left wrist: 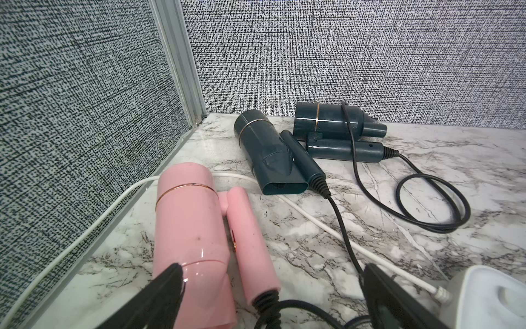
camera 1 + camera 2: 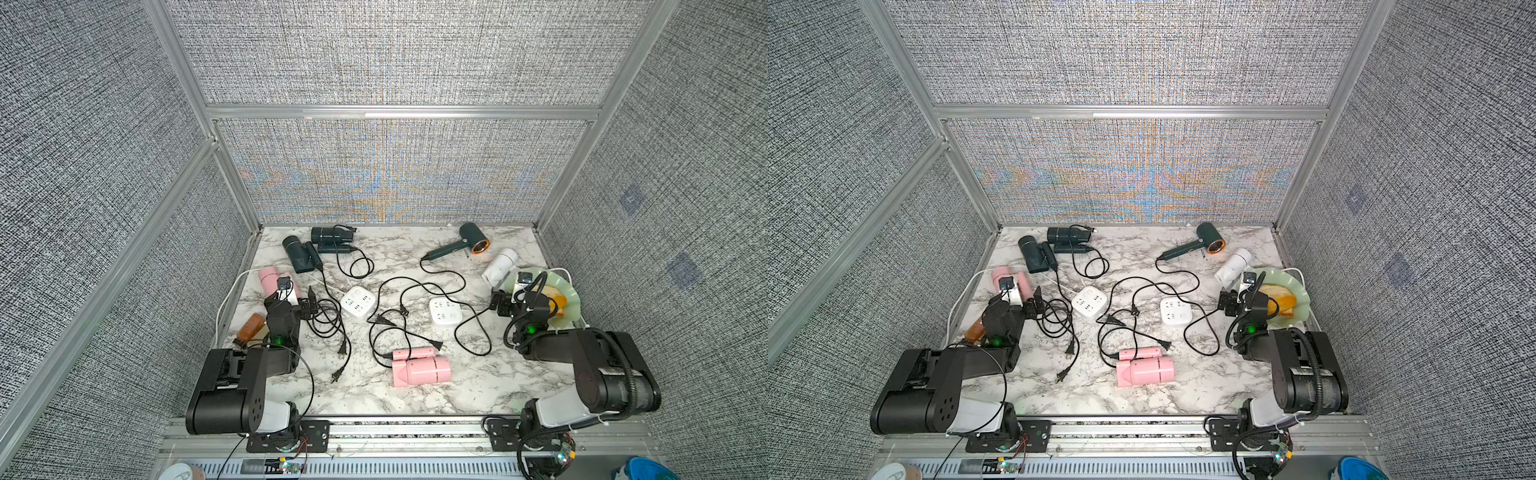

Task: Charge the blow dryers
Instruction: Pick up the plug from the center of the board.

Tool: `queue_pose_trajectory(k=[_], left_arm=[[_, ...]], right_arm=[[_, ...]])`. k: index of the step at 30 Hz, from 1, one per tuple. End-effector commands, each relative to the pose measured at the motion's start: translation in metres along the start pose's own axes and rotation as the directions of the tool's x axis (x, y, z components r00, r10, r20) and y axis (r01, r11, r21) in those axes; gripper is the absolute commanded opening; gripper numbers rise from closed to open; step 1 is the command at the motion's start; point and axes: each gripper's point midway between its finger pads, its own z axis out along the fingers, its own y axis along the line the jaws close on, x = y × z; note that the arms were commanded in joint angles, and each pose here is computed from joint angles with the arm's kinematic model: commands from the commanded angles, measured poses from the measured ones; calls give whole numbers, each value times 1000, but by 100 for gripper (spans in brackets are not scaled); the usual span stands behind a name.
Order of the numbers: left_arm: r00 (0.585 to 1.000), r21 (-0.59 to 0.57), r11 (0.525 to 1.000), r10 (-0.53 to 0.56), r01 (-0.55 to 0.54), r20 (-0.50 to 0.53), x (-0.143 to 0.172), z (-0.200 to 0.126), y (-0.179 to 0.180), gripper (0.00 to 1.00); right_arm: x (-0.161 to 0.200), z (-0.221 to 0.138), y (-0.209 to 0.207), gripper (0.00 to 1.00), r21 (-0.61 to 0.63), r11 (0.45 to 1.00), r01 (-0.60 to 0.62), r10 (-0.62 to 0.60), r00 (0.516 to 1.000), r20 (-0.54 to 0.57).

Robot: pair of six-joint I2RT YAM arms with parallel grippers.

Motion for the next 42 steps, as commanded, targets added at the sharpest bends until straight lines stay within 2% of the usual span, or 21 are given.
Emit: queue_pose_trajectory(k=[1, 29, 35, 42], left_arm=[[1000, -9, 1000, 5, -5, 7, -3, 1, 2, 100], [1000, -8, 1000, 5, -5, 14, -3, -2, 2, 99], [998, -23, 1000, -10, 12, 64, -11, -15, 5, 99], [999, -64, 997, -36, 35, -23, -29, -7, 10, 99]], right_arm=[[-4, -1, 0, 99, -2, 1000, -4, 4, 1000, 18], [-6, -8, -2, 99, 9, 1000, -20, 19, 998, 54], [-10, -13, -6, 99, 26, 999, -30, 28, 997, 70], [-32, -24, -10, 99, 49, 998, -44, 41, 998, 51]])
